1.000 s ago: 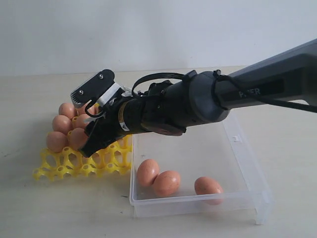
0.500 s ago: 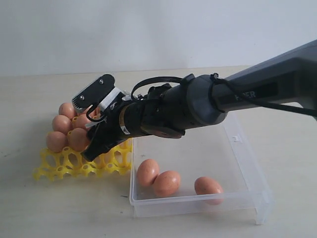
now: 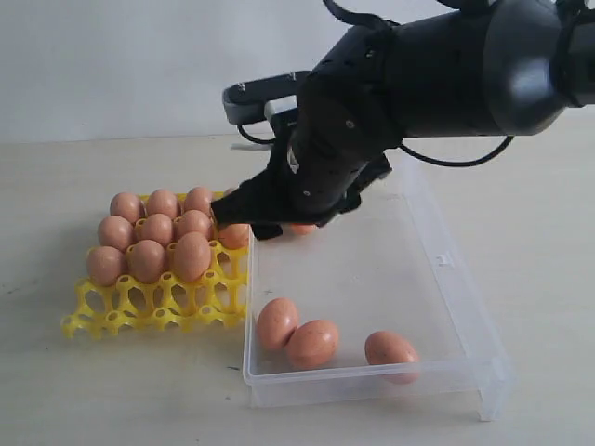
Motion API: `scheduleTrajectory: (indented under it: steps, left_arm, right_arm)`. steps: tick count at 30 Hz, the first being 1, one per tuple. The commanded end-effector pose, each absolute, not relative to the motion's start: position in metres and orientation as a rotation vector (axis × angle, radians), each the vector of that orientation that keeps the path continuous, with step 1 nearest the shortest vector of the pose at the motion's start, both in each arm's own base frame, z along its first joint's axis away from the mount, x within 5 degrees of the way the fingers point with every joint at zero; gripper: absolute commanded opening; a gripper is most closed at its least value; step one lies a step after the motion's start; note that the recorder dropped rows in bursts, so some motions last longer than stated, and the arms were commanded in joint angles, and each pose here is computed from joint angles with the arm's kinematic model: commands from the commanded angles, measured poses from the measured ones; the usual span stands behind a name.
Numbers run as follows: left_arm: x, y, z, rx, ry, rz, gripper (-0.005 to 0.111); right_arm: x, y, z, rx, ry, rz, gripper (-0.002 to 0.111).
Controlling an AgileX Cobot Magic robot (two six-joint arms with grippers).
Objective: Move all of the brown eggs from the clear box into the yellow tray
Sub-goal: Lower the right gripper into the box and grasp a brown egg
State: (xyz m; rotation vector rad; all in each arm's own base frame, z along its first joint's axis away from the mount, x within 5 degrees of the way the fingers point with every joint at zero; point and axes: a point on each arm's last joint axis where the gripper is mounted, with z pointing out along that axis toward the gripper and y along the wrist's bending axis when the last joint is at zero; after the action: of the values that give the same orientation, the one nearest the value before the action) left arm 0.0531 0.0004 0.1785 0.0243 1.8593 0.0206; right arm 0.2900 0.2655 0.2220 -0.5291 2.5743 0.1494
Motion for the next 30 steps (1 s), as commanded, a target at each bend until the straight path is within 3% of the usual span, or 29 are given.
scheduleTrajectory:
  steps: [1,7,23,25,30]
  left_arm:
    - [0.053,0.000,0.181,0.026,1.844,0.014,0.000]
    - [0.053,0.000,0.181,0.026,1.844,0.014,0.000]
    - [0.053,0.000,0.181,0.026,1.844,0.014,0.000]
    - [0.053,0.000,0.181,0.026,1.844,0.014,0.000]
    - [0.053,0.000,0.181,0.026,1.844,0.014,0.000]
  right_arm:
    - [0.284,0.264,0.205,-0.419,2.799,0.291,0.059]
    - [0.299,0.256,0.175,-0.179,2.934,0.327,0.059]
    - [0.305,0.266,0.130,-0.095,2.991,0.369,0.057]
    - [0.305,0.266,0.124,-0.098,3.006,0.355,0.047]
    - [0.307,0.263,0.125,-0.159,2.987,0.302,0.001]
